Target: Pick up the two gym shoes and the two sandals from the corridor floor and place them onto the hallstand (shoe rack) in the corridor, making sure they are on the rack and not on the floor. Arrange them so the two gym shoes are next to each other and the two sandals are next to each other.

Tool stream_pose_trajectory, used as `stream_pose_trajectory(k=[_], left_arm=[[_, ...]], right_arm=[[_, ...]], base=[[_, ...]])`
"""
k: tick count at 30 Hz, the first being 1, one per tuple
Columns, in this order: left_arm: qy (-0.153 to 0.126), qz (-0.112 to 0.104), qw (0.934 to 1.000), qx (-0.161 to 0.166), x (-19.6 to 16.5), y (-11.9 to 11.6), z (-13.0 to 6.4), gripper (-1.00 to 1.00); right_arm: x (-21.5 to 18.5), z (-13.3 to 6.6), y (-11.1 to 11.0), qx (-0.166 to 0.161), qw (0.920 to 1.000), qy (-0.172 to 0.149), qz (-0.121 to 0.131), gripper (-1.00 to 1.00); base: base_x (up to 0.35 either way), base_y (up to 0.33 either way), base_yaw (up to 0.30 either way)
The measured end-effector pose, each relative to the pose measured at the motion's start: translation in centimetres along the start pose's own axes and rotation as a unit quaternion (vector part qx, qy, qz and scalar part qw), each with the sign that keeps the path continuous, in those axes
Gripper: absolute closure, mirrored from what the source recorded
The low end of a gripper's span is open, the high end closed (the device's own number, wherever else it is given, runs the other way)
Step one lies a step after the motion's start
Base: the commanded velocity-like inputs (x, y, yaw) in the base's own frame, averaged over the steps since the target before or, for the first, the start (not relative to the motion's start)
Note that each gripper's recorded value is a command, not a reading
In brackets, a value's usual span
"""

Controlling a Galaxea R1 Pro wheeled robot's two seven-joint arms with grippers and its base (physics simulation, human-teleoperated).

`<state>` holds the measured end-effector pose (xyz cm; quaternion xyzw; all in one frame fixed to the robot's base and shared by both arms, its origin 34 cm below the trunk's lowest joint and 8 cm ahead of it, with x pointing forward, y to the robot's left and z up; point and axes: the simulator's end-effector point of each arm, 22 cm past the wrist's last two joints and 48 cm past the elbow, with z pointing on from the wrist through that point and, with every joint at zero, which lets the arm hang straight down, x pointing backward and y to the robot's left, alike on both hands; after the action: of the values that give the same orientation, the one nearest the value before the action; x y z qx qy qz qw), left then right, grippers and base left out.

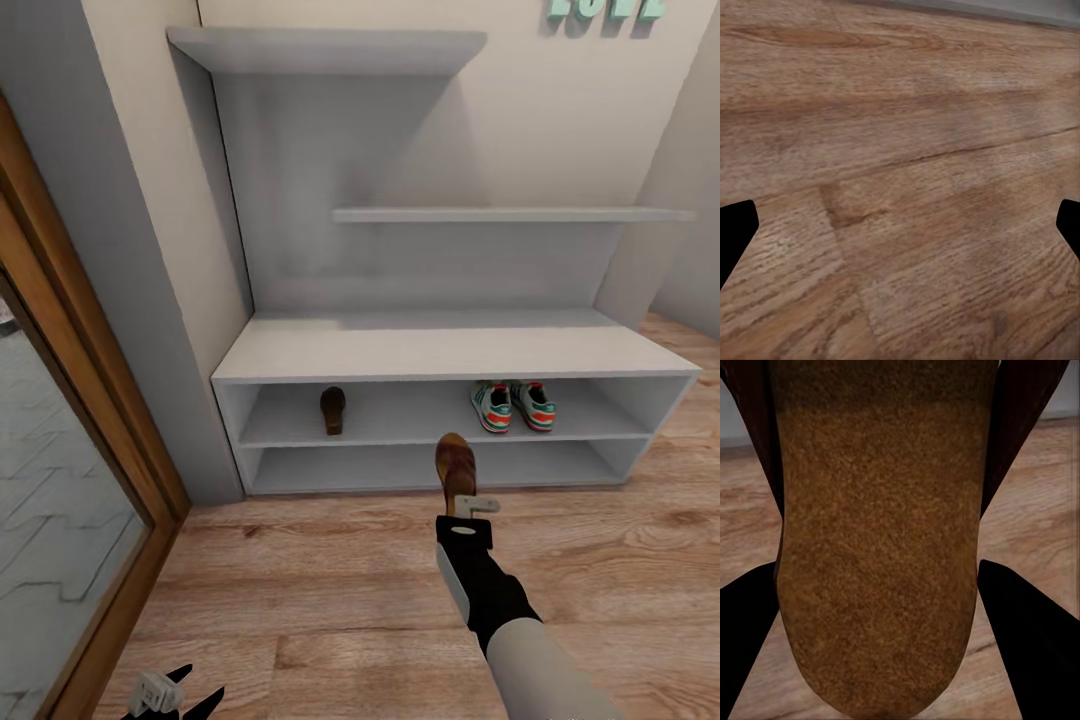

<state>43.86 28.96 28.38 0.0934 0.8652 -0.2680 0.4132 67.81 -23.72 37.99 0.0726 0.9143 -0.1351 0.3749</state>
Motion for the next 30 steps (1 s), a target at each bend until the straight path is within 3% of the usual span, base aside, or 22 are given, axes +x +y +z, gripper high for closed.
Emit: stream_pose_trajectory(k=[15, 19, 24, 30], left_arm=[[0.000, -0.001, 1.0000, -0.003, 0.0, 0.1, 0.0, -1.00], [0.000, -0.001, 1.0000, -0.003, 0.0, 0.1, 0.0, -1.00], [0.001, -0.002, 1.0000, -0.003, 0.2, 0.2, 0.0, -1.00], [0.003, -0.003, 1.0000, -0.004, 0.3, 0.2, 0.0, -1.00]], right_arm=[[-0.1, 0.0, -0.3, 0.008, 1.0000, 0.000, -0.001, 1.00], [0.0, 0.0, -0.8, 0.019, 0.9998, 0.000, -0.001, 1.00], [0.2, 0.0, -2.3, 0.054, 0.9985, 0.002, -0.002, 1.00], [0.4, 0.1, -2.8, 0.067, 0.9978, 0.003, -0.003, 1.00]], base=[[0.000, 0.000, 0.007], [0.000, 0.000, 0.160], [0.000, 0.000, 0.233], [0.000, 0.000, 0.240]])
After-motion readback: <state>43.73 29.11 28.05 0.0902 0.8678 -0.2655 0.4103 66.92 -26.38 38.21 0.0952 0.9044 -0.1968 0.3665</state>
